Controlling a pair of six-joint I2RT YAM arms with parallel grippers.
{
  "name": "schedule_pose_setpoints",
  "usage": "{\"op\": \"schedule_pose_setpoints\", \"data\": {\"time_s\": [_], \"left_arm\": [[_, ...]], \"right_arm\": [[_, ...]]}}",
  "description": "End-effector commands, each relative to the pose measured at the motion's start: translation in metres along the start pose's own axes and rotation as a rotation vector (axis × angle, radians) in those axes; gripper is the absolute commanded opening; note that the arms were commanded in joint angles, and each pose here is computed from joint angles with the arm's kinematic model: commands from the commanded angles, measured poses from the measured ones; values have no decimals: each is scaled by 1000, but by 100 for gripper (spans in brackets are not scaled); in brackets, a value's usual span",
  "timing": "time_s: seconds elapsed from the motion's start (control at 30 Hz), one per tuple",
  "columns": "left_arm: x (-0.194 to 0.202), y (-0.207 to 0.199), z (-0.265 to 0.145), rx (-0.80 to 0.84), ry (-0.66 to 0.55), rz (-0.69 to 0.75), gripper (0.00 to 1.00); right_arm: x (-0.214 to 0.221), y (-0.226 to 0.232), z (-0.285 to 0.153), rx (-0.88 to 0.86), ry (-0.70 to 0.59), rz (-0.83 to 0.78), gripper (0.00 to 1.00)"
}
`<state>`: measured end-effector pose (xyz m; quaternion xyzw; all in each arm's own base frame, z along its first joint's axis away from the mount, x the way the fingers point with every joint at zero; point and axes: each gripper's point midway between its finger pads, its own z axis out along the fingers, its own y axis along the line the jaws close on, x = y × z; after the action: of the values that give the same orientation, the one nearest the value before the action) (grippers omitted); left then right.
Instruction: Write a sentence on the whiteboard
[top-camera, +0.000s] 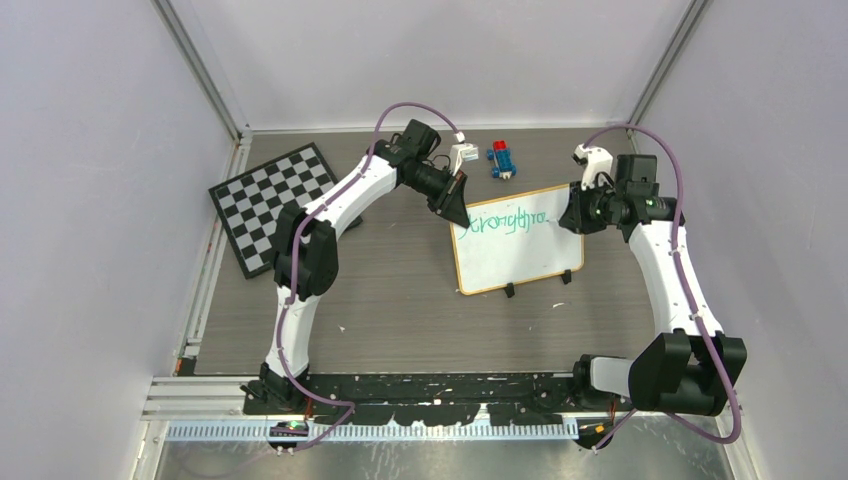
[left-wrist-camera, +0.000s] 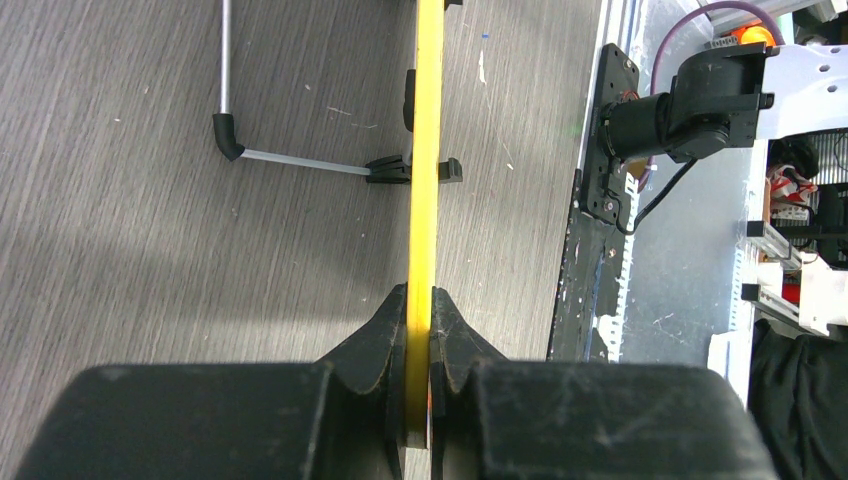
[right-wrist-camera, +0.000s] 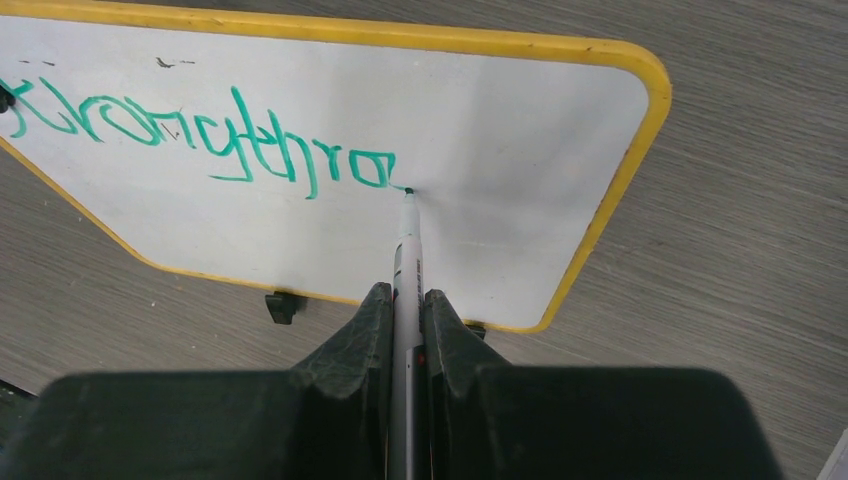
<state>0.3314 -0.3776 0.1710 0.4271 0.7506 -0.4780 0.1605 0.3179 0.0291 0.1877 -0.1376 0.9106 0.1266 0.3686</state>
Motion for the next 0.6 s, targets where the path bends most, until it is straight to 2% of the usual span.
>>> {"op": "schedule_pose_setpoints", "data": {"time_s": [0.0, 0.27, 0.57], "left_arm": [[-5, 3, 2, -30, 1, 40, 0], [-4, 3, 2, -29, 2, 41, 0], [-4, 4, 2, -31, 2, 41, 0]], "right_arm": [[-32, -8, -15, 60, -95, -41, 0], [-47, -6, -17, 50, -141, -24, 0], [-25, -6, -9, 44, -85, -25, 0]]}}
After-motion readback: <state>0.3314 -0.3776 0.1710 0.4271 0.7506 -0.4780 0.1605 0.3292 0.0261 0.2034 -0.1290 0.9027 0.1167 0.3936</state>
